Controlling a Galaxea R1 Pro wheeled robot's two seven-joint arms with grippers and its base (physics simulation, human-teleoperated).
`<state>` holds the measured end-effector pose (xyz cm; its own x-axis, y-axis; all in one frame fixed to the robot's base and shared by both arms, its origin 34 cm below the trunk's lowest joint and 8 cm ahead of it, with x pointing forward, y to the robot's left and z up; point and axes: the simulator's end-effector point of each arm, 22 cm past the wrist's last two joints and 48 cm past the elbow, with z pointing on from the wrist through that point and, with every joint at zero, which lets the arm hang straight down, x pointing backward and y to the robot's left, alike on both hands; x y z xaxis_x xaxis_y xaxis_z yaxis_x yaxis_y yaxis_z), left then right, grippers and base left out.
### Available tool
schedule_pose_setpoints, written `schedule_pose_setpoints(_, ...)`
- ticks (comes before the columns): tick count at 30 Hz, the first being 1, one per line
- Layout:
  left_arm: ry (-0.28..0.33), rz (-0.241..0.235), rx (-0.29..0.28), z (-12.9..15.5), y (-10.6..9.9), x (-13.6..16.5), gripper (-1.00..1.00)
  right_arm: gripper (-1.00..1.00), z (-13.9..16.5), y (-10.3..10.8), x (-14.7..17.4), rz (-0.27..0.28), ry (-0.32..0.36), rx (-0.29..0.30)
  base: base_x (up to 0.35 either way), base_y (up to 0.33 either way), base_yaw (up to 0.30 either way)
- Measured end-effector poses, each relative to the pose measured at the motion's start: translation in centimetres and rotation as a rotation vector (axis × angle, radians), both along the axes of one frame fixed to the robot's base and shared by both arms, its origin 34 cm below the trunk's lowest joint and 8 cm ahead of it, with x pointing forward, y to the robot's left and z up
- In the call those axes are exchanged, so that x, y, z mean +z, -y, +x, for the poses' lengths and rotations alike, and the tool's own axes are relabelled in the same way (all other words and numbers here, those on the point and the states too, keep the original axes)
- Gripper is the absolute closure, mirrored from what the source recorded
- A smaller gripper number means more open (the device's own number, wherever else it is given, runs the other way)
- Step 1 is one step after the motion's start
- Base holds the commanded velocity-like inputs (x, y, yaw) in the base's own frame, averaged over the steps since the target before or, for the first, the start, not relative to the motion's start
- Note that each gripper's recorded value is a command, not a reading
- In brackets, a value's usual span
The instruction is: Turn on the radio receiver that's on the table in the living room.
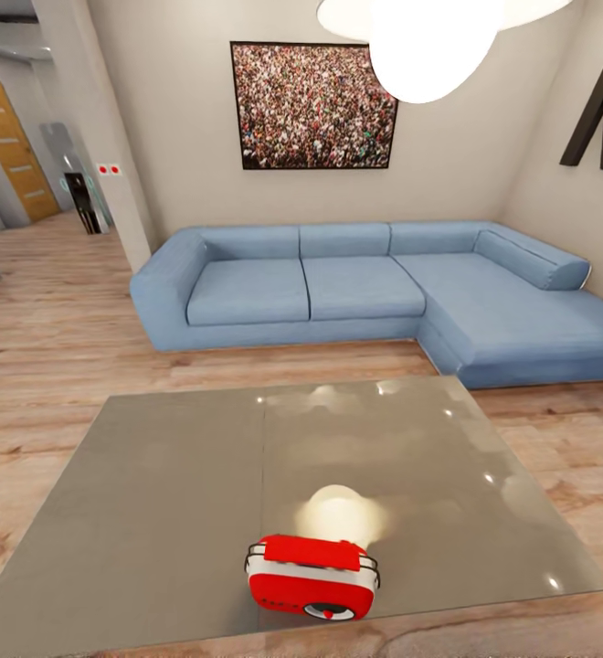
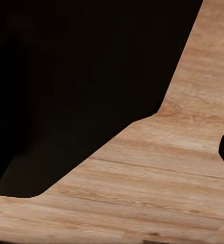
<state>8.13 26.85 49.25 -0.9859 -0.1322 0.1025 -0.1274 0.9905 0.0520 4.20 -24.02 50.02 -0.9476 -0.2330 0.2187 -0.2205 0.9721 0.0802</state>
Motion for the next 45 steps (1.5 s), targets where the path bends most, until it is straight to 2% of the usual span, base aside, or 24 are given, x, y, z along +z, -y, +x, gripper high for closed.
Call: schedule_pose_setpoints(45,-0.073,0.0,0.0,-2.8,0.0,0.5,-1.0,-1.0,-2.7,0.0,0.8,0.0,-0.073,0.0,0.0,0.0,0.0)
